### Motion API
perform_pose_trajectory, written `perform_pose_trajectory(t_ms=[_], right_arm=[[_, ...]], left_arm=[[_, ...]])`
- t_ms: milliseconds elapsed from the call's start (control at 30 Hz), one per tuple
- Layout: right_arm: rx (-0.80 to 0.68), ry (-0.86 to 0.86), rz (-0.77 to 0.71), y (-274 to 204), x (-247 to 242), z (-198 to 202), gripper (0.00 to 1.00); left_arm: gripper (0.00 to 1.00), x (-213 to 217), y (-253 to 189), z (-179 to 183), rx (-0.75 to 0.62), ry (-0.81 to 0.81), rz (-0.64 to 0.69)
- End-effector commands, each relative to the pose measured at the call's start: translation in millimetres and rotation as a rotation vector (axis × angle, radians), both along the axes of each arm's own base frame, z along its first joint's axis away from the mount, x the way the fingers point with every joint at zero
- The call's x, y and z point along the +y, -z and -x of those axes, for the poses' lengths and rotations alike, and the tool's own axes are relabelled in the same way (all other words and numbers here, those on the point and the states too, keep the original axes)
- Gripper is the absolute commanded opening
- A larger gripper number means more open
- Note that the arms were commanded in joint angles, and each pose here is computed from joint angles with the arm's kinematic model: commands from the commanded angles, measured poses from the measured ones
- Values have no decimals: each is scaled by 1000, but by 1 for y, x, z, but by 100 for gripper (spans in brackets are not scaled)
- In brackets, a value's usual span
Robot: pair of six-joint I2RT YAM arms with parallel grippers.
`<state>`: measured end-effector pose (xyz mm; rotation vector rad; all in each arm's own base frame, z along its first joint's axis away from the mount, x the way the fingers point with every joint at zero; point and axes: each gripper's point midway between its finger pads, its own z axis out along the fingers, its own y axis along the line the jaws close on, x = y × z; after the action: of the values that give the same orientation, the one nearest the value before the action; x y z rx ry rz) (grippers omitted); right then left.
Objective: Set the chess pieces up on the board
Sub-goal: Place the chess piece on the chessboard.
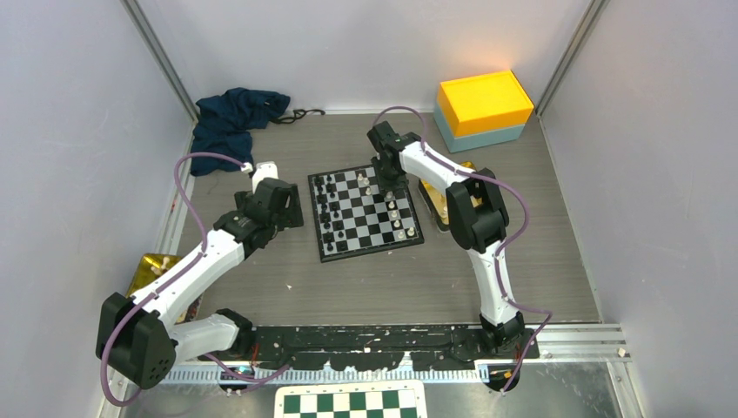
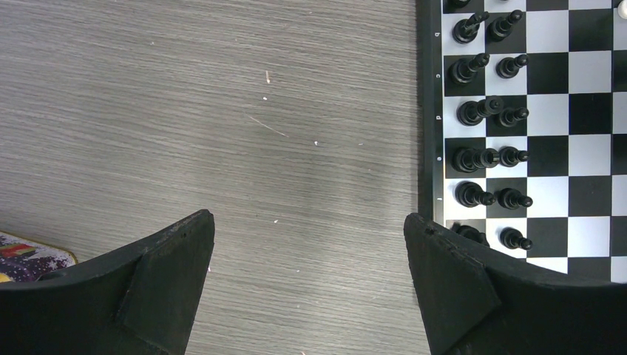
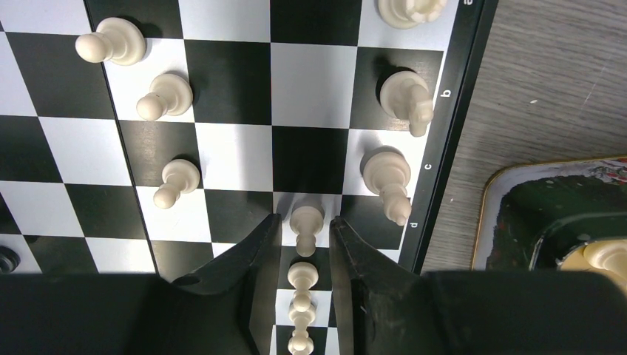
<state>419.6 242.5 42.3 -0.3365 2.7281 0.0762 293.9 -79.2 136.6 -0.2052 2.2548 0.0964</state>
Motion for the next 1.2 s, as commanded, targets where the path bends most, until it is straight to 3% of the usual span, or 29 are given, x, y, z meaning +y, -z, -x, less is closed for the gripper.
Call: perform_pose_trajectory(t_ms=[0,433,1167], right_arm=[[-90,-5,-57,-39,9,-13,37],[-153,-34,-101,-73,22,-22,37],[-131,-119,-135,-67,62,-22,39]], left_arm=[[100,-1,-18,-13,-67,-9,12],[100,-1,-18,-13,-68,-11,13],[100,-1,-19,-11,-73,-10,16]])
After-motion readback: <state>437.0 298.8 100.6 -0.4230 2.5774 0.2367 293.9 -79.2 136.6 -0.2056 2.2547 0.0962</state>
